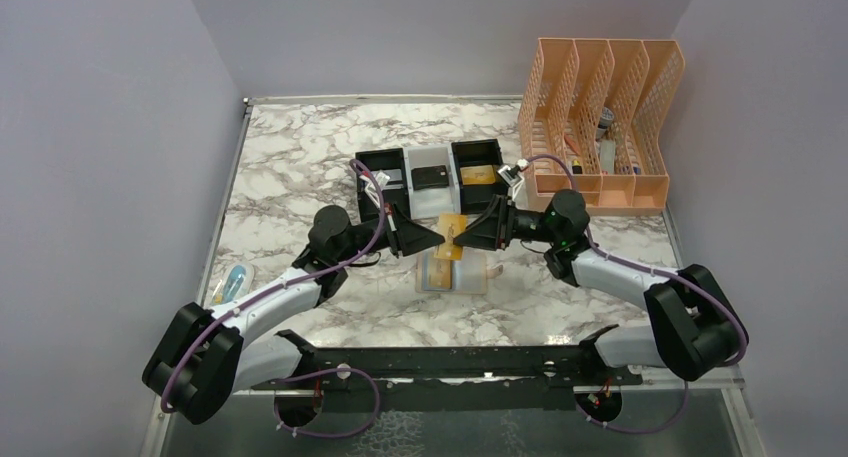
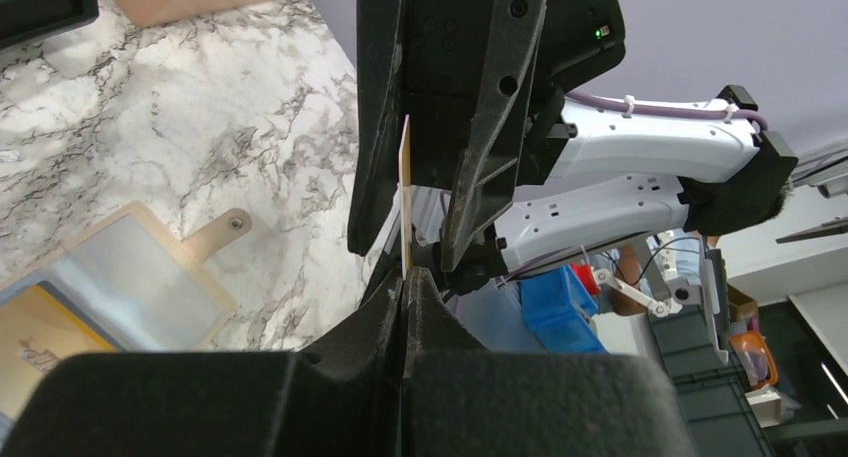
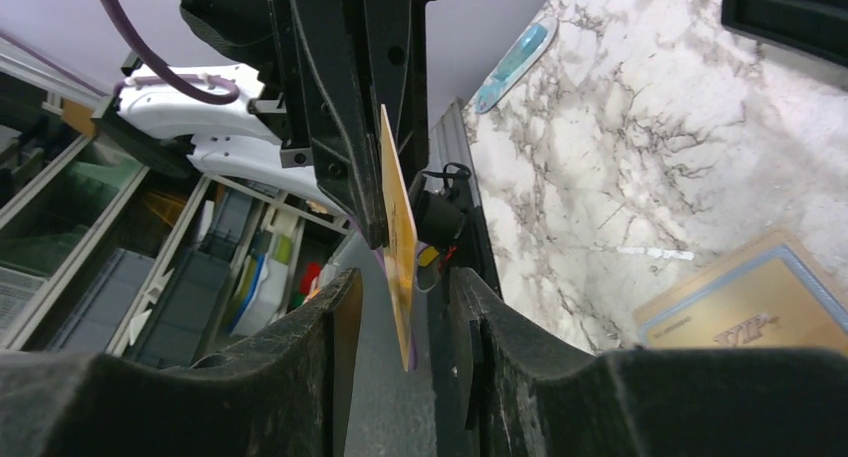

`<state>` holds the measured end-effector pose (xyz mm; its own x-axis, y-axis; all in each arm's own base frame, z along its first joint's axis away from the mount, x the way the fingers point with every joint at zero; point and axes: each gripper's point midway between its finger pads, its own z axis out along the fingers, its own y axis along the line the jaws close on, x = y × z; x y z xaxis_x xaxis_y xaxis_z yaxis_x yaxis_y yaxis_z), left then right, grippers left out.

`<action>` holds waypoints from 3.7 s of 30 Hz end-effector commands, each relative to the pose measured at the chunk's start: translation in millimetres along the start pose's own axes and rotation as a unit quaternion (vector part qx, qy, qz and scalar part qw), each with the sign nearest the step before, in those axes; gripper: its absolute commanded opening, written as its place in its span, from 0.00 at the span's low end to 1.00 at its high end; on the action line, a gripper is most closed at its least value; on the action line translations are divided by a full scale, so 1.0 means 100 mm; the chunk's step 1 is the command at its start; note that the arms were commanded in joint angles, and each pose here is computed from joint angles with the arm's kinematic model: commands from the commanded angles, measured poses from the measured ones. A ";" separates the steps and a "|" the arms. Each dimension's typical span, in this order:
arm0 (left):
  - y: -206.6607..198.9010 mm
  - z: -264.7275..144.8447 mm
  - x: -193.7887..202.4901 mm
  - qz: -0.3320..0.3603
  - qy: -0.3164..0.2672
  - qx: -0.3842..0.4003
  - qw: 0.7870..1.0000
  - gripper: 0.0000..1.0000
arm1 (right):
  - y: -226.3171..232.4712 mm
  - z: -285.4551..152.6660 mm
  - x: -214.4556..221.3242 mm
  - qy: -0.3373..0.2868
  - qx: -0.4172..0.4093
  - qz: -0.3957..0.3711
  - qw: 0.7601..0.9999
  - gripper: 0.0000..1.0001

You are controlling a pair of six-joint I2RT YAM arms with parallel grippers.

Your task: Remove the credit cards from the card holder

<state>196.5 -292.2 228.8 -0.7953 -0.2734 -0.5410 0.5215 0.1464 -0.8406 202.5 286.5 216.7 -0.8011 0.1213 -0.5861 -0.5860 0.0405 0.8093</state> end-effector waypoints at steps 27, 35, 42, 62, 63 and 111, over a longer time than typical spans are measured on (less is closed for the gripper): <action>-0.08 0.02 -0.03 -0.004 -0.028 0.028 0.999 0.00 | 0.13 0.07 -0.04 -0.020 -0.049 0.015 0.998 0.01; -0.06 -0.02 -0.07 -0.016 -0.047 0.011 0.999 0.63 | -0.05 0.03 -0.19 -0.054 0.034 -0.021 0.998 0.01; 0.18 -0.13 -0.15 0.017 -0.059 -0.090 0.994 0.99 | -0.29 -0.15 -0.47 -0.089 0.176 -0.097 0.976 0.01; 0.71 -1.47 -0.77 0.231 -0.073 -0.517 0.821 0.99 | -1.01 -0.66 -1.32 -0.072 0.441 -0.386 0.807 0.01; 0.73 -1.51 -0.78 0.237 -0.073 -0.523 0.815 0.99 | -1.06 -0.68 -1.37 -0.066 0.450 -0.407 0.792 0.01; 1.04 -1.94 -0.84 0.261 -0.091 -0.619 0.735 0.99 | -2.99 -0.56 -1.60 0.244 0.504 -0.603 0.569 0.07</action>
<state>254.3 -74.6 171.1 -0.5019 0.0266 -0.8645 -0.0080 0.9993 0.0353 484.9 200.7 58.9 0.0028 -0.8577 -0.5141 -0.6093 0.4062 -0.6810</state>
